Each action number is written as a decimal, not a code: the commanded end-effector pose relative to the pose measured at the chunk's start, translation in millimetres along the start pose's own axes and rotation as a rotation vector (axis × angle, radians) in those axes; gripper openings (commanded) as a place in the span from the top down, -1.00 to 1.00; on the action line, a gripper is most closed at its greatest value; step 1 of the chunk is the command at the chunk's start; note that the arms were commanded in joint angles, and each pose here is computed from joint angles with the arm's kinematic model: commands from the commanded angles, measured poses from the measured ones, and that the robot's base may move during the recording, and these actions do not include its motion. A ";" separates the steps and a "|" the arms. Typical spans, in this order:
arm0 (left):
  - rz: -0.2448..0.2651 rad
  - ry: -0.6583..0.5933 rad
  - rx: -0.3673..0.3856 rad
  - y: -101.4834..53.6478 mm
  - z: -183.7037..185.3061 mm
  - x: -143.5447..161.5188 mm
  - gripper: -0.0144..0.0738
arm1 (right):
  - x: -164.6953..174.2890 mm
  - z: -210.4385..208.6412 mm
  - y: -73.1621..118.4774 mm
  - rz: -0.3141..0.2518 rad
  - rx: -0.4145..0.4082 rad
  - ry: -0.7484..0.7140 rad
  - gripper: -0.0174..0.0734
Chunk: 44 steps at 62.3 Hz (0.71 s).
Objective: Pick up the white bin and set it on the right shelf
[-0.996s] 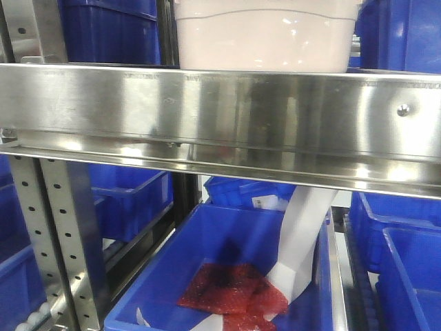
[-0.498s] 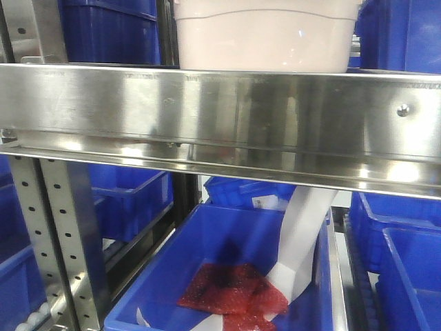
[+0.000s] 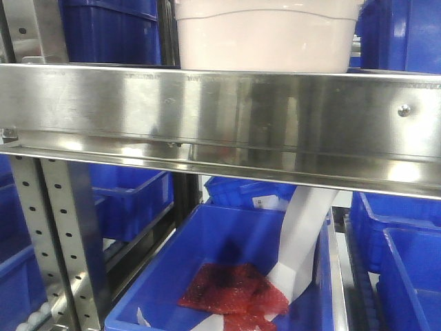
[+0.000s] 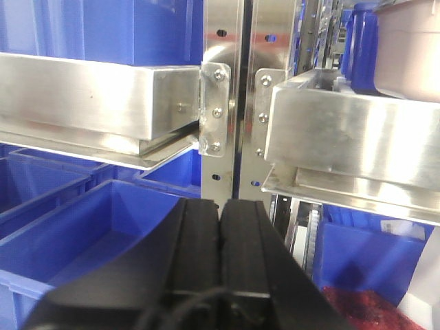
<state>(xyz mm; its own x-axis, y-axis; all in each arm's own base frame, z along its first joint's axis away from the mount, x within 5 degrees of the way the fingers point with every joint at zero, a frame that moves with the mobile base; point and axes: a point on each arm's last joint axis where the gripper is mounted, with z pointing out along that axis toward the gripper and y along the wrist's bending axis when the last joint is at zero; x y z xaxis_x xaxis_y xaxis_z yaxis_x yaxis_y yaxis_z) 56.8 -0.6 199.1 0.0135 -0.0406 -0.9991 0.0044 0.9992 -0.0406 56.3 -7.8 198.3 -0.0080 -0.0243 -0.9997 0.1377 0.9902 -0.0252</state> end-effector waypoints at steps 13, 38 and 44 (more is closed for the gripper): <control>-0.008 -0.086 -0.009 1.3 -0.6 -3.5 0.94 | -13.3 -2.6 -0.1 0.017 -0.004 -0.167 0.45; -0.008 -0.086 -0.009 1.3 -0.6 -3.5 0.94 | -13.1 -2.6 -0.1 0.034 -0.004 -0.164 0.45; -0.008 -0.086 -0.009 1.3 -0.6 -3.5 0.94 | -13.1 -2.6 -0.1 0.034 -0.004 -0.164 0.45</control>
<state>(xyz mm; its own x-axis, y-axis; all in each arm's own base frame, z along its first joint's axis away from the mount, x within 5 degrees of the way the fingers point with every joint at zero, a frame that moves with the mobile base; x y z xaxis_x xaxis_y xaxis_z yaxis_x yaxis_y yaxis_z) 56.8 -0.6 199.1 0.0135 -0.0406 -0.9991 0.0044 0.9992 -0.0406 56.4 -7.3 201.5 0.0434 -0.0023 -0.9991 0.1291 0.9916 0.0033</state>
